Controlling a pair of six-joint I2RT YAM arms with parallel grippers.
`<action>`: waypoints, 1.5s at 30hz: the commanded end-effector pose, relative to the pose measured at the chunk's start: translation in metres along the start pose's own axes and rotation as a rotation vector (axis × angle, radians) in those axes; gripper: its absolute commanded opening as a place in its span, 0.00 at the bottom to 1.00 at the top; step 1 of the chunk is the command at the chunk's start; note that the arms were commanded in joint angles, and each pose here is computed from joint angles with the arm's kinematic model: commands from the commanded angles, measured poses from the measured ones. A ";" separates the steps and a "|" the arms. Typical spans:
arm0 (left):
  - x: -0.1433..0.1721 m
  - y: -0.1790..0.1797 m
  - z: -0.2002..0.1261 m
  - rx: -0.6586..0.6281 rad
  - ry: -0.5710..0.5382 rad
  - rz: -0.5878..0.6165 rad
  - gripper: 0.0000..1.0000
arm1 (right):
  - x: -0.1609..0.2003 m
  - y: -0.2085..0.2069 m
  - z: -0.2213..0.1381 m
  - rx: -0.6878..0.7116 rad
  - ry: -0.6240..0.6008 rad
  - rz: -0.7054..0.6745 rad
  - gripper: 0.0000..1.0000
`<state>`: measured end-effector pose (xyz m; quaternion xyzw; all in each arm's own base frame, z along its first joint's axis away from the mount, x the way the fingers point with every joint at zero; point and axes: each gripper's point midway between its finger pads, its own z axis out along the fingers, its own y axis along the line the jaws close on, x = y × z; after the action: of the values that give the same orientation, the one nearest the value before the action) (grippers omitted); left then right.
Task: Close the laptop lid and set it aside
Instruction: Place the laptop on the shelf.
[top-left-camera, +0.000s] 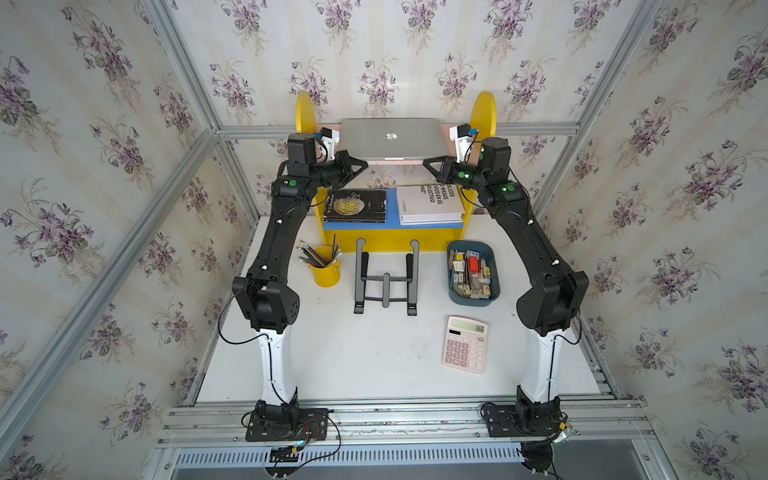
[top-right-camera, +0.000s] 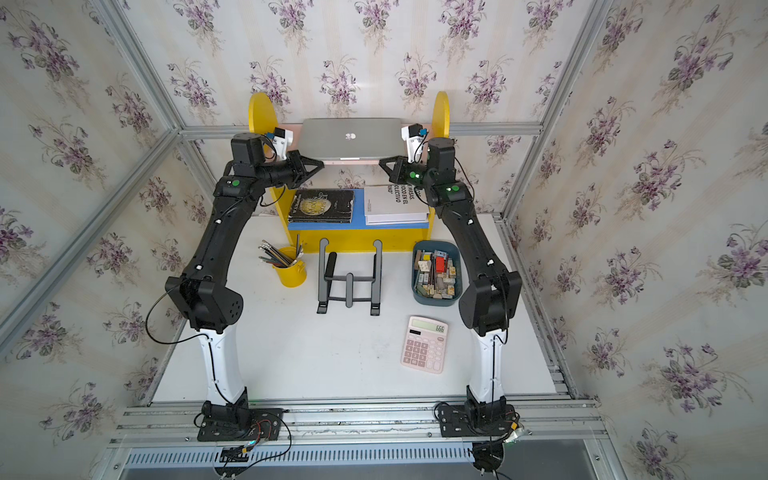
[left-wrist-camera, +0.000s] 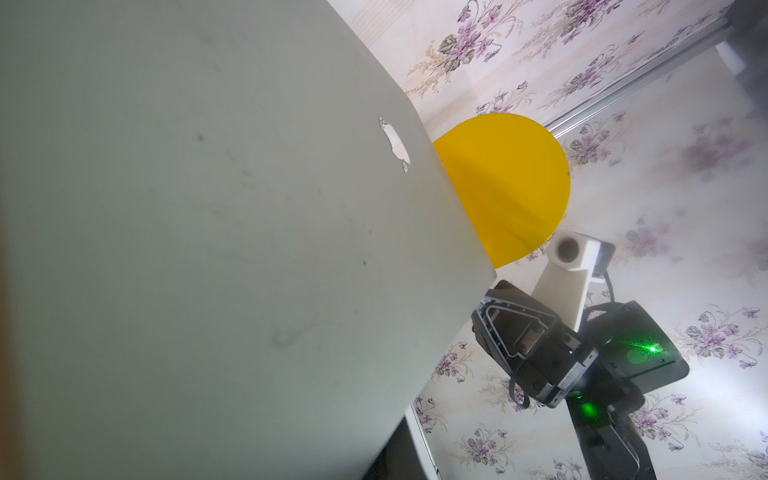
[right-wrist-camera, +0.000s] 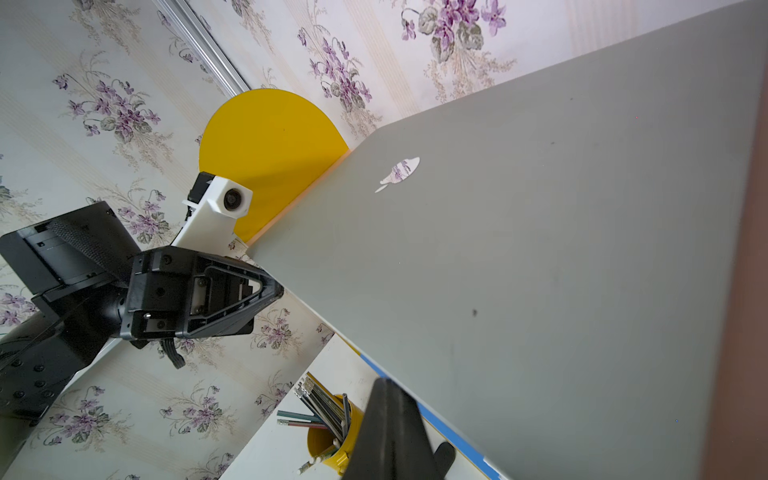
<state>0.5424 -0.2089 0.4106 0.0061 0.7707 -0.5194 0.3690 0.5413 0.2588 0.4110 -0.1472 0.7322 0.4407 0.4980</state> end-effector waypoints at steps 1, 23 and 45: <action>-0.010 0.005 0.001 -0.006 -0.039 0.013 0.00 | -0.010 0.001 0.000 -0.004 -0.040 -0.016 0.00; -0.001 -0.008 -0.015 0.006 -0.044 0.016 0.02 | -0.007 0.006 -0.018 0.030 -0.036 -0.014 0.49; 0.024 -0.017 -0.039 0.012 -0.057 0.005 0.05 | 0.008 0.018 -0.049 0.052 -0.072 -0.002 0.61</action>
<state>0.4993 -0.1965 0.4026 -0.0182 0.7707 -0.5218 0.3653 0.4990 0.2337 0.4067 -0.1148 0.7407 0.4265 0.5062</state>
